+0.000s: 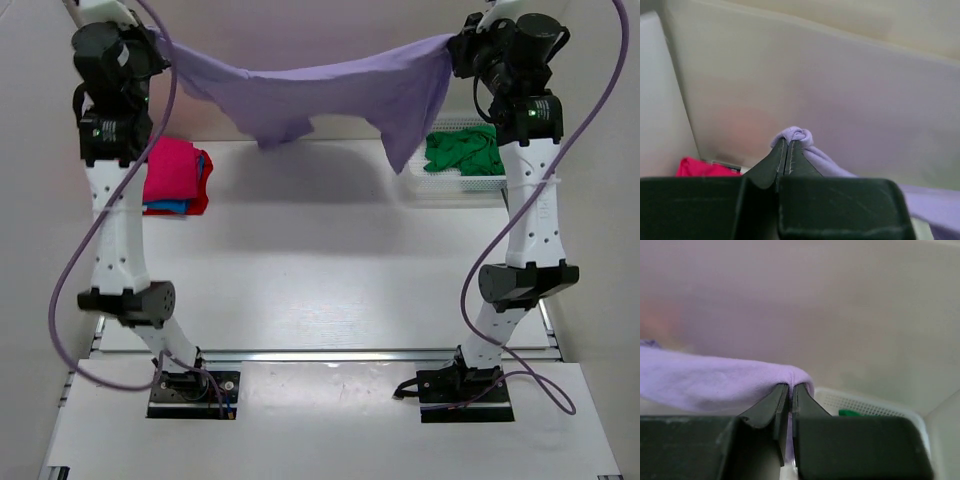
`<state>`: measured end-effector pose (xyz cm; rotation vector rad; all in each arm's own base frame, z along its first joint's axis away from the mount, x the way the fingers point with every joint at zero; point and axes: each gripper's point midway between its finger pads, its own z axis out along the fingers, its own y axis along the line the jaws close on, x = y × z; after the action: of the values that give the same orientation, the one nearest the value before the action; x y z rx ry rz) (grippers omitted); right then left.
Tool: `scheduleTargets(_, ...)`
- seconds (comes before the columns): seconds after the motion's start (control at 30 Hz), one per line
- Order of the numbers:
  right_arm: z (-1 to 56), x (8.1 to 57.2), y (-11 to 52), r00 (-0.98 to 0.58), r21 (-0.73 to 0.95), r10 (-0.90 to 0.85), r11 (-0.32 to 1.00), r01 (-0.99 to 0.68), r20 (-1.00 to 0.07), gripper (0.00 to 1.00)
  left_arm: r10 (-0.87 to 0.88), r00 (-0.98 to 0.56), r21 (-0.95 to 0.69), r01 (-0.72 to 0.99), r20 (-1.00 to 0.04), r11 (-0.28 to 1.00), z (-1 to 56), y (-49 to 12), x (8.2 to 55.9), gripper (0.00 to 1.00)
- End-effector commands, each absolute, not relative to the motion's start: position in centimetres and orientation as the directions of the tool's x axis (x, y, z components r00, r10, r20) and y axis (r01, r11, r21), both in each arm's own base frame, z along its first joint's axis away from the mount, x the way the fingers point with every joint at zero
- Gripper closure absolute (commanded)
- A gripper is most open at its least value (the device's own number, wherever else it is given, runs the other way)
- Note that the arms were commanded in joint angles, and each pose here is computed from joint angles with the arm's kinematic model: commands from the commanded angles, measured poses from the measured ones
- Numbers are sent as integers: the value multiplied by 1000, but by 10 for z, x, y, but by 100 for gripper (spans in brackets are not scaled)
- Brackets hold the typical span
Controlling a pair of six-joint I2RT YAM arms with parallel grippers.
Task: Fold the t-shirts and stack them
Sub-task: Flatten out the tshirt
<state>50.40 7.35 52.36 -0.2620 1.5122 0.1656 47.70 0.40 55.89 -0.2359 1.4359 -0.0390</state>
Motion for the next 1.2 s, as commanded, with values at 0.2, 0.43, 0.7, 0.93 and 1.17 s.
scheduleTargets(0.2, 479, 490, 85, -15, -140, -150, 950, -278, -989, 100, -154, 166, -178, -147, -974, 973, 549, 13, 389, 100)
scheduleTargets(0.43, 546, 423, 99, 167, -179, -139, 950, -256, -976, 100, -143, 372, -197, -110, -917, 974, 647, 10, 331, 100)
scheduleTargets(0.7, 599, 378, 115, 281, -209, -132, 942, -263, -951, 100, -154, 439, -212, -87, -885, 973, 676, 9, 297, 100)
scheduleTargets(0.93, 596, 395, 118, 269, -195, -118, 940, -281, -956, 100, -149, 367, -203, -113, -918, 973, 645, 8, 325, 100)
scheduleTargets(1.17, 555, 453, 126, 193, -190, -134, 932, -308, -972, 100, -143, 240, -182, -149, -960, 972, 585, 8, 393, 100)
